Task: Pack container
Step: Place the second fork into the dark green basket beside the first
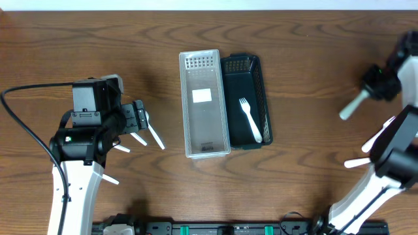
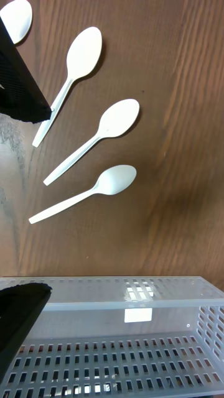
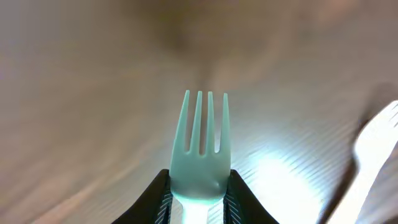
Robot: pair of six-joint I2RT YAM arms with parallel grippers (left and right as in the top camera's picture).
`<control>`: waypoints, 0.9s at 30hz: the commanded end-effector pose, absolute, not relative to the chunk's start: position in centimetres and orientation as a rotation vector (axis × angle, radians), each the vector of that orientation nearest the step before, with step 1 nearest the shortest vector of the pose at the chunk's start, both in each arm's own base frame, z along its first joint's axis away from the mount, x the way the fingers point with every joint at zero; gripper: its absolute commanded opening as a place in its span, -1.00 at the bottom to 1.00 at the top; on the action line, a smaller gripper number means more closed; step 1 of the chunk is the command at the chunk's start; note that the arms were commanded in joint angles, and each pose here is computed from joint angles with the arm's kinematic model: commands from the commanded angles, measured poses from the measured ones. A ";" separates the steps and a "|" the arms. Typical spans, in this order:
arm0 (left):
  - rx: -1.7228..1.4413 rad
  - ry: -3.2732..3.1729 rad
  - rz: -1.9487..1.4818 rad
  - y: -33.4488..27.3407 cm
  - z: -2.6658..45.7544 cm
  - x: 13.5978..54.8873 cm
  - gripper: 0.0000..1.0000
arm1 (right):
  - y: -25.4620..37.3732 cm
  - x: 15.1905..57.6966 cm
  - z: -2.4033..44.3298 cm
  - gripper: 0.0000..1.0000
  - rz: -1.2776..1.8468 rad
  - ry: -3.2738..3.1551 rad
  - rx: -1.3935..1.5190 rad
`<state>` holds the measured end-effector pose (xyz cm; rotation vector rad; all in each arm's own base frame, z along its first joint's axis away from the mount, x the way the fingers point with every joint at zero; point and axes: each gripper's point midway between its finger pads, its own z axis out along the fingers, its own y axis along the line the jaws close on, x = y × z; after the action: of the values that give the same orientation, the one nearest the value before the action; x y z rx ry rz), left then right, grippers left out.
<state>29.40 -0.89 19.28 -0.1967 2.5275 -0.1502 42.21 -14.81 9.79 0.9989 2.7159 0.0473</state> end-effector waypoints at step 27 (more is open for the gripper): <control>-0.180 2.531 -0.144 -0.9 19.6 29.2 0.69 | 18.5 39.4 8.4 -0.65 0.114 2.989 -0.115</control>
<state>29.07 -0.89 19.06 -0.1987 2.5434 -0.1494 39.21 18.39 8.10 -0.0862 3.0059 0.1268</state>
